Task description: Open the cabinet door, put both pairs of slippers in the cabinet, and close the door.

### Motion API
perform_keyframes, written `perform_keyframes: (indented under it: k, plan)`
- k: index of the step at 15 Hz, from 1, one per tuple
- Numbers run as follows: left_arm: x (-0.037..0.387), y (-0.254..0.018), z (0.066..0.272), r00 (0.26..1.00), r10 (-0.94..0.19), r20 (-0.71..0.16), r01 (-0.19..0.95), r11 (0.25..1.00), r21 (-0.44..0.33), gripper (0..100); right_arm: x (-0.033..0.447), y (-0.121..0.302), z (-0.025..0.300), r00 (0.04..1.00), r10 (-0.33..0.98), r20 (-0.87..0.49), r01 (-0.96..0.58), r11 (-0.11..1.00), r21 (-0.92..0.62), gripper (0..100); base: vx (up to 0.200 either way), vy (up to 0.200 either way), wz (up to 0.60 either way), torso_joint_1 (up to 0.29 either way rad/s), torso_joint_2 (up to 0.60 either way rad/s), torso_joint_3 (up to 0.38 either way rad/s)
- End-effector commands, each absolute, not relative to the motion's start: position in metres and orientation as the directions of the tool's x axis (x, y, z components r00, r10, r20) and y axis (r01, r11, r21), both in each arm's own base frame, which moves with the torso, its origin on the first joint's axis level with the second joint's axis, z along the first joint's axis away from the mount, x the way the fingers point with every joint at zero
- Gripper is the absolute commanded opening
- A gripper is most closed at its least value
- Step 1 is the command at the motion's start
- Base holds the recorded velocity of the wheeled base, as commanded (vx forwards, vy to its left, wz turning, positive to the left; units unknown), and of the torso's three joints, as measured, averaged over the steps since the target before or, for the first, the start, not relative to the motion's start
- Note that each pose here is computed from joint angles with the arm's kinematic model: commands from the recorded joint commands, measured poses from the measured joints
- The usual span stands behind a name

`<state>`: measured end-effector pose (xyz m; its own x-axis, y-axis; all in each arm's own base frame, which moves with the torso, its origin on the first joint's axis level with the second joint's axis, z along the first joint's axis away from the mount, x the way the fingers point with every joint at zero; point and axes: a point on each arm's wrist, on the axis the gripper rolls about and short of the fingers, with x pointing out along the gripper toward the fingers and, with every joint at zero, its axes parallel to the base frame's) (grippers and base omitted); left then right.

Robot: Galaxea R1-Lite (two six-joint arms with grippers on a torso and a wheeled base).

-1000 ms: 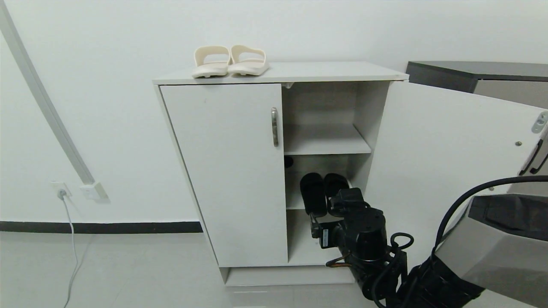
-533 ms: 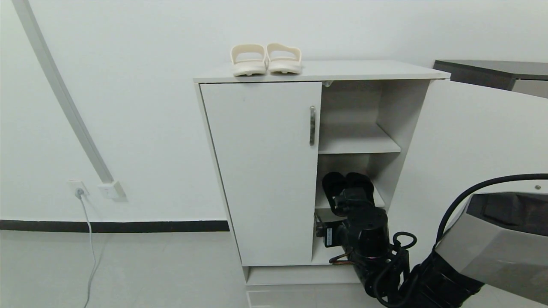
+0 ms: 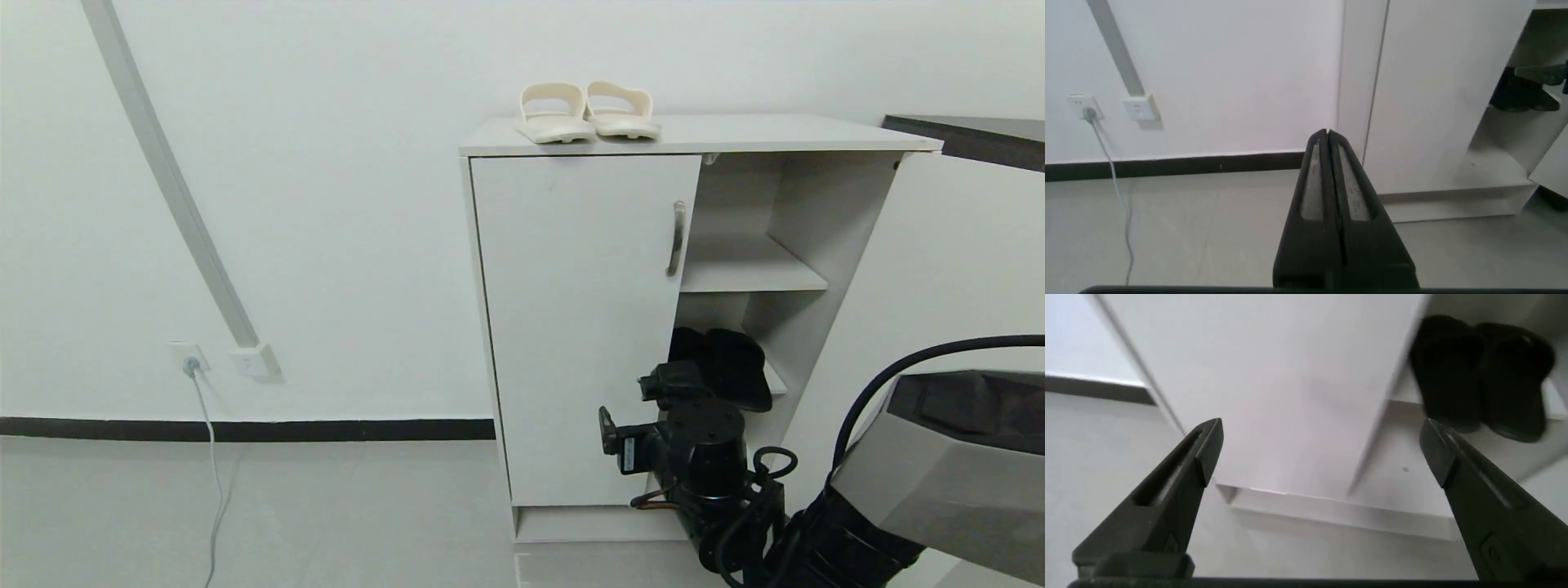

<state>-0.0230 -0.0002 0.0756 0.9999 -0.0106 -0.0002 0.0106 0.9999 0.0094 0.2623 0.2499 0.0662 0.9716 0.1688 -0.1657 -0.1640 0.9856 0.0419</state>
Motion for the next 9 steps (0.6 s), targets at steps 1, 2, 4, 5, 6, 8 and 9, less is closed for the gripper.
perform_keyframes:
  k: [1,2,4,5,6,8,9]
  plan:
    - [-0.023,0.0,0.076,1.0,-0.011,-0.002,0.011,1.0,0.009,0,0.264,0.246,0.063,0.972,0.161,-0.173,-0.157,0.987,0.037,100,0.0,0.0,0.0,0.0,0.0,0.0]
    - [-0.023,0.0,0.076,1.0,-0.009,-0.002,0.009,1.0,0.009,0,0.266,0.244,0.063,0.973,0.152,-0.174,-0.148,0.988,0.036,100,0.0,0.0,0.0,0.0,0.0,0.0]
    - [-0.023,0.0,0.076,1.0,-0.011,-0.002,0.011,1.0,0.009,0,0.267,0.236,0.061,0.975,0.14,-0.175,-0.137,0.99,0.031,100,0.0,0.0,0.0,0.0,0.0,0.0]
    - [-0.023,0.0,0.076,1.0,-0.011,-0.002,0.011,1.0,0.009,0,0.265,0.235,0.061,0.974,0.162,-0.156,-0.16,0.987,0.028,100,0.0,0.0,0.0,0.0,0.0,0.0]
    - [-0.023,0.0,0.076,1.0,-0.011,-0.002,0.011,1.0,0.009,0,0.264,0.234,0.06,0.973,0.177,-0.146,-0.179,0.984,0.0,100,0.0,0.0,0.0,0.0,0.0,0.0]
    - [-0.023,0.0,0.076,1.0,-0.011,-0.002,0.011,1.0,0.009,0,0.265,0.23,0.057,0.974,0.169,-0.153,-0.174,0.984,-0.022,100,0.0,0.0,0.0,0.0,0.0,0.0]
    - [-0.023,0.0,0.076,1.0,-0.009,-0.002,0.009,1.0,0.009,0,0.265,0.229,0.055,0.973,0.165,-0.158,-0.172,0.985,-0.027,100,0.0,0.0,0.0,0.0,0.0,0.0]
